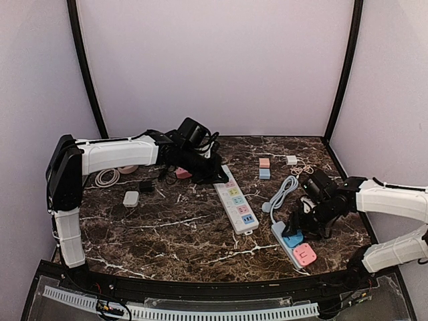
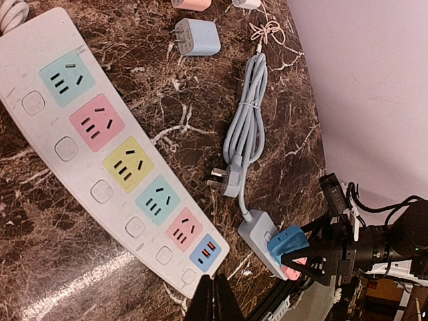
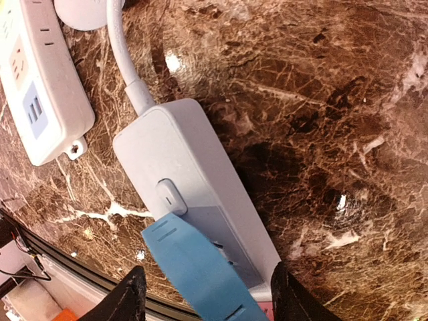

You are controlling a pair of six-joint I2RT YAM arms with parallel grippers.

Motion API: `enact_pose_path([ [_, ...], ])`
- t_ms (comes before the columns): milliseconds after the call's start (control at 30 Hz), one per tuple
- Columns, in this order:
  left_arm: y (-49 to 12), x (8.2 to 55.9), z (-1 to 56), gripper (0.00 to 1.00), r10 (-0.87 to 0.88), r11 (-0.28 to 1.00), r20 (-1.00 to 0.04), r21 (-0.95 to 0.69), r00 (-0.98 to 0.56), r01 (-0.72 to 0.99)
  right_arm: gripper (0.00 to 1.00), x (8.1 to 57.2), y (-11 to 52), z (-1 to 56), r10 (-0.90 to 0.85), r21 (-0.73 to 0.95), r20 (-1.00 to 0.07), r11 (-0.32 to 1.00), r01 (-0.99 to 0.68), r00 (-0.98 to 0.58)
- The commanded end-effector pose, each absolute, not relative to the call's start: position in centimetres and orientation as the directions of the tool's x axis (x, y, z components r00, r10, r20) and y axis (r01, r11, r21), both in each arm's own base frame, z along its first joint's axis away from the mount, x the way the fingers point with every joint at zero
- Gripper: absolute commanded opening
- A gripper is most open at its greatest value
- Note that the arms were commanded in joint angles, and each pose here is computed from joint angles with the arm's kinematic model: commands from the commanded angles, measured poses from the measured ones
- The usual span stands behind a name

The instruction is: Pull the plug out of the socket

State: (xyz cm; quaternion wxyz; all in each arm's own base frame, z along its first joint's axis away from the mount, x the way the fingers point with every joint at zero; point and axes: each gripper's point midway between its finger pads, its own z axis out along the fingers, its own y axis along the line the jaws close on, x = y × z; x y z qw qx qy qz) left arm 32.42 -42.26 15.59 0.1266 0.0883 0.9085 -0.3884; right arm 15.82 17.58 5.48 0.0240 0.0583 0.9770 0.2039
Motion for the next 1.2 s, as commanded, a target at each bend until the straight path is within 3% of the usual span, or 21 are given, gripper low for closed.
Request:
enact_pose_path([
  [0,-41.9,32.4,16.9,0.03,0.066,0.669,-0.321,-0.689,-0.945,0.281,0.55,16.4,18.1,6.9,0.097,0.411,-0.068,0.91,0.06,-0.993],
  [500,-41.8,32.4,16.6,0.03,0.066,0.674,-0.316,-0.685,-0.946,0.276,0.11,18.1,19.0,7.9,0.085,0.387,-0.129,0.922,0.029,-0.988],
  [900,-42.9,32.3,16.7,0.03,0.063,0.631,-0.294,-0.729,-0.954,0.266,0.04,26.6,21.4,11.3,0.102,0.355,-0.423,0.933,-0.061,-0.9],
  [1167,-45.6,32.6,16.5,0.04,0.074,0.553,-0.264,-0.791,-0.962,0.26,0.0,30.9,25.0,10.2,0.057,0.357,-0.458,0.926,-0.125,-0.887],
])
